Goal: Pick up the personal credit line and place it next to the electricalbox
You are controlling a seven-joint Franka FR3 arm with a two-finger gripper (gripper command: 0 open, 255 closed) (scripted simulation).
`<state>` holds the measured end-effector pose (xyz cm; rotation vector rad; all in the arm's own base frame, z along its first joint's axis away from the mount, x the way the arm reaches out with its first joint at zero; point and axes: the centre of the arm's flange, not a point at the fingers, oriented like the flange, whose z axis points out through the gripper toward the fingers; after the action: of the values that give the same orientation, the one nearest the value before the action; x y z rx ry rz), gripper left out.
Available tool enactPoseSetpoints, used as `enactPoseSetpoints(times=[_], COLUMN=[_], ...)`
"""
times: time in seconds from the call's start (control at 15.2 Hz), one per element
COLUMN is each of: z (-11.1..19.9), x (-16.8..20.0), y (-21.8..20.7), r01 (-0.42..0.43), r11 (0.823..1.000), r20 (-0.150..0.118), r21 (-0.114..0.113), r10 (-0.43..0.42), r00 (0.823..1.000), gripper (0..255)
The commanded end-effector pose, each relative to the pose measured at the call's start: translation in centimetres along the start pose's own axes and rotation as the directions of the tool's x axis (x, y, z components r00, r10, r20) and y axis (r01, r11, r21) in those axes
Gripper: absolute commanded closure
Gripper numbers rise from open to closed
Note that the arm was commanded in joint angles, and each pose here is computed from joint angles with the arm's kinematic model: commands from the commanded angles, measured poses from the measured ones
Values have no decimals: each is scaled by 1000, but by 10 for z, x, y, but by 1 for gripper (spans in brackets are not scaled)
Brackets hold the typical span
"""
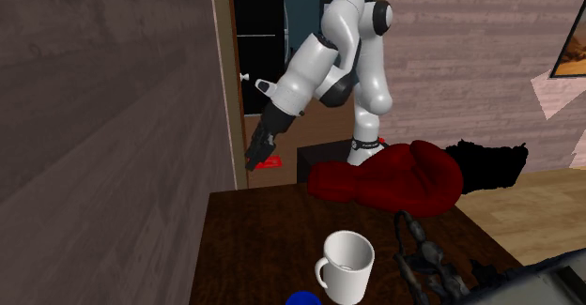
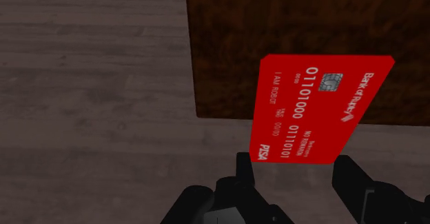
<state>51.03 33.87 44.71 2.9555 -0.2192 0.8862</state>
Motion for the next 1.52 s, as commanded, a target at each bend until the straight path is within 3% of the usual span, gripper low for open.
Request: enactPoseSetpoints(times=[0.0, 1.45], z=[-9, -106], x=[6, 70], y=[-1, 0], r01=[0, 0], r11=[1000, 1000], r20=[0, 0], r21=[0, 0], r10=[0, 0], r00=[1000, 1000], gripper=[255, 255])
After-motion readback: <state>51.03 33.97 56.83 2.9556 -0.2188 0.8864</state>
